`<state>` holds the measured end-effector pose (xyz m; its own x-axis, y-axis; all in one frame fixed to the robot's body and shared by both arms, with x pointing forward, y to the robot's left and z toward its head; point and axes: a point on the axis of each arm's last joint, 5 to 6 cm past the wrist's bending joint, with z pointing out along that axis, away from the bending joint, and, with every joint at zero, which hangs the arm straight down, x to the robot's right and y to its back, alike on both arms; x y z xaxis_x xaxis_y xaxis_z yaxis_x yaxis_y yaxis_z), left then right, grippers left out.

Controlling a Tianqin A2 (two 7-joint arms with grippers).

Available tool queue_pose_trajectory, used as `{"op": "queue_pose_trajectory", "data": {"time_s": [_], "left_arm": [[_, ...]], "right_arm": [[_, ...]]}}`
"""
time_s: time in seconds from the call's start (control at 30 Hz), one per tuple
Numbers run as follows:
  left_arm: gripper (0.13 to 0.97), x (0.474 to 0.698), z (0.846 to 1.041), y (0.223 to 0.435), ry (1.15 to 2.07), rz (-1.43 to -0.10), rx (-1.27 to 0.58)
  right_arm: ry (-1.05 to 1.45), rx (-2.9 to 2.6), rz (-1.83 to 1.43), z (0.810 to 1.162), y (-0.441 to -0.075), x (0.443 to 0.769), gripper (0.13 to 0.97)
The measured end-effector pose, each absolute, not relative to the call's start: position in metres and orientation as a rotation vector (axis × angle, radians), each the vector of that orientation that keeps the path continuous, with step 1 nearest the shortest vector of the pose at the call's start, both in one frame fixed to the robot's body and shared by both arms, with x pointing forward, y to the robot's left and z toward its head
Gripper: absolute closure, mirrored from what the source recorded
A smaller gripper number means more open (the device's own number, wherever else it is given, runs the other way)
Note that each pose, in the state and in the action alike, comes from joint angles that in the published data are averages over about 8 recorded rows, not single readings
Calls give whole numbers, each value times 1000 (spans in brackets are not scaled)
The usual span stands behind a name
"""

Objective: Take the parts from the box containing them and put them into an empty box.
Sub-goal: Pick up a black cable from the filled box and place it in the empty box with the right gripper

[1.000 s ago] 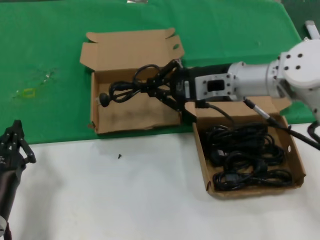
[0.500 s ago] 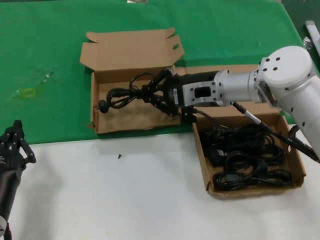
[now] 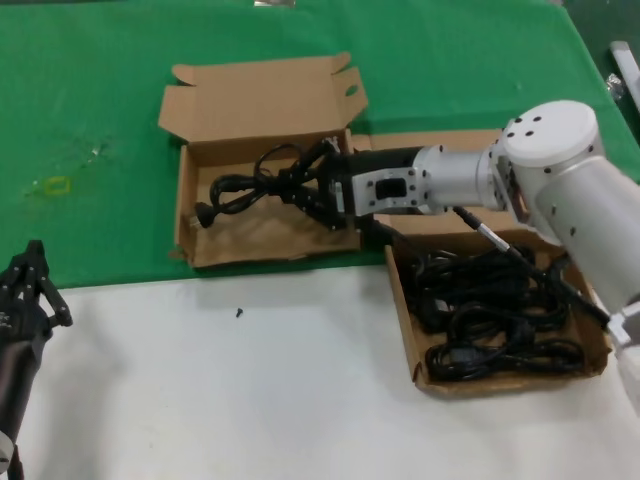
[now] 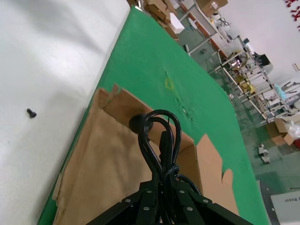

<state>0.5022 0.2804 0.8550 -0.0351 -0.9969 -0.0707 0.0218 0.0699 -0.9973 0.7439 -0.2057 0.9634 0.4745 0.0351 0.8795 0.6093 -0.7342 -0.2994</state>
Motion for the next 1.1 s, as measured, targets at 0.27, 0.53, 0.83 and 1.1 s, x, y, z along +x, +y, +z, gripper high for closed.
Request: {"op": "queue_pose_trajectory", "data": {"time_s": [0.27, 0.53, 0.83, 1.1], "left_arm": [[954, 502, 855, 280, 1253, -1193, -1125], [954, 502, 855, 280, 1253, -1193, -1125], [954, 502, 855, 280, 1253, -1193, -1125], [954, 502, 855, 280, 1253, -1193, -1125]], "right_arm": [[-528, -2136, -1272, 955, -205, 750, 913], [-515, -2143, -1283, 952, -205, 752, 911], [-505, -2149, -1291, 950, -206, 753, 886], [-501, -2149, -1291, 950, -207, 753, 811]]}}
